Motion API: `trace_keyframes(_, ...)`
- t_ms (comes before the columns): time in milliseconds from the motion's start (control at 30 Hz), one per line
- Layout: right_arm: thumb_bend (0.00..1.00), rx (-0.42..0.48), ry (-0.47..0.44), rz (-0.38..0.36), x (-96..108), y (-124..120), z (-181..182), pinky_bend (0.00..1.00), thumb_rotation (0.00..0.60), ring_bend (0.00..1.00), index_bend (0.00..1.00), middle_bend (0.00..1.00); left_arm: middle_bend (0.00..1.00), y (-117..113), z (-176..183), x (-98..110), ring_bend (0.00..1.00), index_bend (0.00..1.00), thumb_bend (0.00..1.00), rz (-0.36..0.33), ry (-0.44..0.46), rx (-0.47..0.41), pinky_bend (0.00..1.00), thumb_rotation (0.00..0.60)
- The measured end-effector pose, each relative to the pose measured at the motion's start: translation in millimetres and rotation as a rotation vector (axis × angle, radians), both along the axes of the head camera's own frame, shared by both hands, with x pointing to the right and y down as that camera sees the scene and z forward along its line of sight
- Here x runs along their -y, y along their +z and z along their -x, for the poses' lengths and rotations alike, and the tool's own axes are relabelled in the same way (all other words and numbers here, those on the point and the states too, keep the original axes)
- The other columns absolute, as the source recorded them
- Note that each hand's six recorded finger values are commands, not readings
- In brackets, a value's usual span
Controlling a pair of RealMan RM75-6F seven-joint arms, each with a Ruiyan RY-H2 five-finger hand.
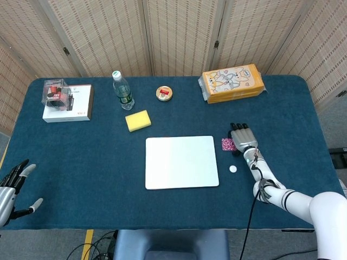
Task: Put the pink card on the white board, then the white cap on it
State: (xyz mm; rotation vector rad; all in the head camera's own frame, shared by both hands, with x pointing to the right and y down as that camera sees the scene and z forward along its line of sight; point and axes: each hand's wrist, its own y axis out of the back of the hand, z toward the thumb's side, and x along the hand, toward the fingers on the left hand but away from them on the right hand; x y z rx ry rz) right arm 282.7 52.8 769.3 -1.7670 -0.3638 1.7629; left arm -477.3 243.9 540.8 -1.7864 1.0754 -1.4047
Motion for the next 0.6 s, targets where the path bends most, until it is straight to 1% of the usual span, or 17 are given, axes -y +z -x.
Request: trace_keyframes(600, 0.16, 0.005, 0.01, 0.0, 3.4, 5.0, -1.5, 0.0, 0.6, 0.0, 0.31, 0.03, 0.0, 1.3, 1.2, 0.0, 0.05, 0.0, 0.29, 0.002, -0.003, 0.009, 0.2, 0.6)
